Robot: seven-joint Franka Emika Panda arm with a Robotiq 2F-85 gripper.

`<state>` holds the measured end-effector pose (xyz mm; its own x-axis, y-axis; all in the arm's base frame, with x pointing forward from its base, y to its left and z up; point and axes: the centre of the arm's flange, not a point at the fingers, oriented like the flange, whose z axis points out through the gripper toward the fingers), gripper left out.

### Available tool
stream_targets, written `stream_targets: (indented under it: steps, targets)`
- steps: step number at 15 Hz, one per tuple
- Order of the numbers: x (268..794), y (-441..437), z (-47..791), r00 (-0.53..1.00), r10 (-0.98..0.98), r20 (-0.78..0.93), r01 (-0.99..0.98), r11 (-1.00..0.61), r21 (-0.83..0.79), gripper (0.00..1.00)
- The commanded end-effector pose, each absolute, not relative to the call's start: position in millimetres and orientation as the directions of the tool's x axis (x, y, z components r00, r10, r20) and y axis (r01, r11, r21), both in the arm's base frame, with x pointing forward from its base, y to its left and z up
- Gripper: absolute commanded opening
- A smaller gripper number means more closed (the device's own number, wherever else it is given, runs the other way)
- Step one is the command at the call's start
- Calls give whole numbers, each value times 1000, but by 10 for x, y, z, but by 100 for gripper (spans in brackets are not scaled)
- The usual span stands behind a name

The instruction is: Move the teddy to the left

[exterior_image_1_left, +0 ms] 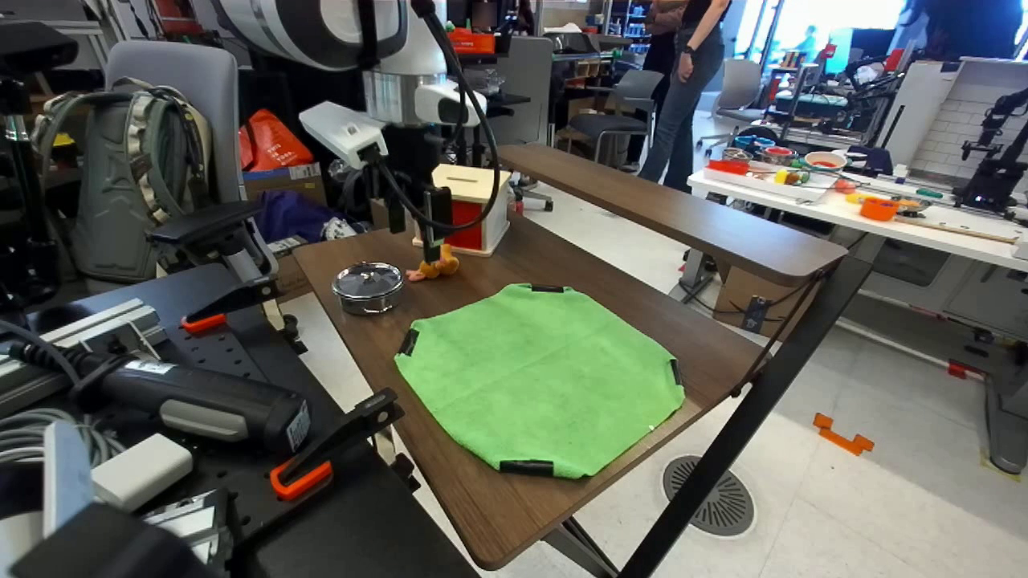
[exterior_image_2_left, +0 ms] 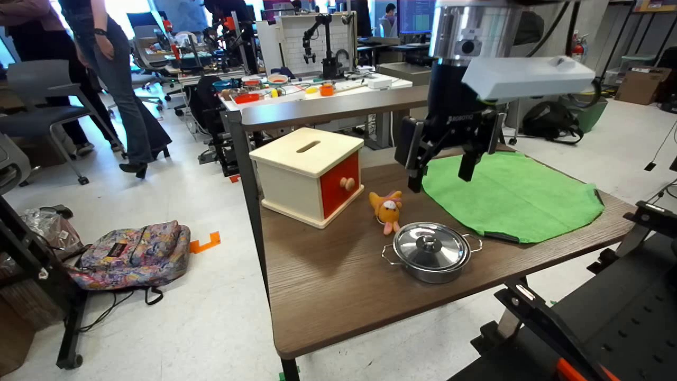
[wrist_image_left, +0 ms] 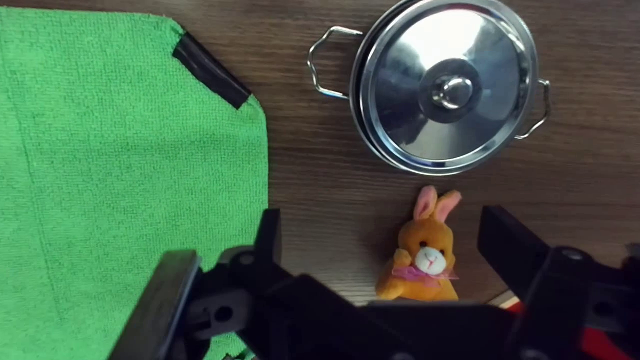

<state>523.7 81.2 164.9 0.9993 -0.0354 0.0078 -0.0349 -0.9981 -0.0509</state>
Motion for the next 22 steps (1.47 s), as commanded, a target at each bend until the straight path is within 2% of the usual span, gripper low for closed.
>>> stream_targets:
  steps: [1, 11, 12, 13, 22]
  targets:
    - [5511, 954, 1362, 999, -44, 19, -43, -998, -38, 100]
    - [5896, 1237, 960, 997, -50, 58, -47, -997, -56, 100]
    - [5922, 1261, 937, 997, -46, 61, -43, -997, -57, 88]
    - [5938, 1284, 913, 997, -39, 66, -36, -998, -53, 72]
    - [5952, 1428, 1105, 997, -34, 66, -28, -995, -92, 5]
